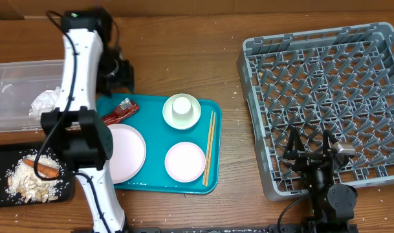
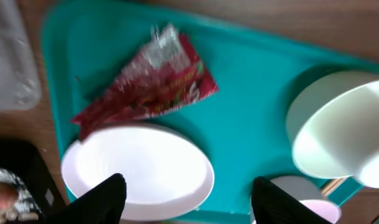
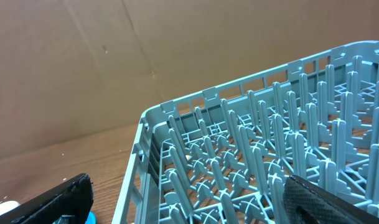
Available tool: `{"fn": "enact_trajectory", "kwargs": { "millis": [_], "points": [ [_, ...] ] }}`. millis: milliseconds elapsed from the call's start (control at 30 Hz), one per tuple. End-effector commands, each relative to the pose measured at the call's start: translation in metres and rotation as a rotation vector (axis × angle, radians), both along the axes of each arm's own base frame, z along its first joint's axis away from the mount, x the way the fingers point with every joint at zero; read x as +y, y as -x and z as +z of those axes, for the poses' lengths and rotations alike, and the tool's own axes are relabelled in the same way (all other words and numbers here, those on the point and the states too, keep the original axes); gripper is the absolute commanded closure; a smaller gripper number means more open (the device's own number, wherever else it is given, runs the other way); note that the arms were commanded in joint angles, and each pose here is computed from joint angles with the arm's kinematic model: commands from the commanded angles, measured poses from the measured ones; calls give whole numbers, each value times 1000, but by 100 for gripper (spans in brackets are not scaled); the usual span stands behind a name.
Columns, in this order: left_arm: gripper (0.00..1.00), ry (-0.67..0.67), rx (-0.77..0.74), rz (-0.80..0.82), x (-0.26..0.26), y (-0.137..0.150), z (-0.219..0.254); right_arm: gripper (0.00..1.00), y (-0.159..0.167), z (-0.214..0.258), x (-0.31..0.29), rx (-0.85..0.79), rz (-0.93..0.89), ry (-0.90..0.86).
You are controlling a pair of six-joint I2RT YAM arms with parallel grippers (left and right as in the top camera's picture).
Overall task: Sort waste into correct bins and load items into the dishwasher
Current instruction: 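Drop the tissue into the clear plastic bin, then grasp the red snack wrapper with the left gripper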
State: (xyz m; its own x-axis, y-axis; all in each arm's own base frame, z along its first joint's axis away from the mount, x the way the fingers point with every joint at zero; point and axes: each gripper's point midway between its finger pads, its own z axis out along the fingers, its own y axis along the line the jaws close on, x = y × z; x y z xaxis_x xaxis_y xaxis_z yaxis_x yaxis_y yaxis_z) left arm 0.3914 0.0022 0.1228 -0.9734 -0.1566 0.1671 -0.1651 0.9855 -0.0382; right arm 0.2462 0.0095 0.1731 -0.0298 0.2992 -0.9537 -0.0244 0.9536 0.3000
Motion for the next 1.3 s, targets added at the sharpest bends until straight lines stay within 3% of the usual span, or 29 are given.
{"fn": "enact_trajectory", "kwargs": {
  "millis": [0,300,433,700,800,833,867,900,1033,1267],
  "points": [
    [34,-44,93,-48,4,22,-25,0,0,-3,0,-1,-2,-1],
    [31,35,66,-207,-5,22,-86,0,0,-3,0,-1,-2,-1],
    [21,2,37,-244,2,18,-103,0,0,-3,0,-1,-2,-1],
    [22,-86,-16,-269,17,5,-116,0,0,-3,0,-1,-2,-1],
    [36,-111,-11,-273,21,6,-117,0,0,-3,0,-1,-2,-1],
    [54,-119,-14,-274,22,5,-117,0,0,-3,0,-1,-2,-1],
    [64,-141,-18,-268,26,4,-117,0,0,-3,0,-1,-2,-1],
    [66,-152,-19,-264,28,3,-117,0,0,-3,0,-1,-2,-1],
    [96,-174,-35,-254,31,-3,-111,0,0,-3,0,-1,-2,-1],
    [96,-190,-129,-212,30,-35,-64,0,0,-3,0,-1,-2,-1]
  ]
}}
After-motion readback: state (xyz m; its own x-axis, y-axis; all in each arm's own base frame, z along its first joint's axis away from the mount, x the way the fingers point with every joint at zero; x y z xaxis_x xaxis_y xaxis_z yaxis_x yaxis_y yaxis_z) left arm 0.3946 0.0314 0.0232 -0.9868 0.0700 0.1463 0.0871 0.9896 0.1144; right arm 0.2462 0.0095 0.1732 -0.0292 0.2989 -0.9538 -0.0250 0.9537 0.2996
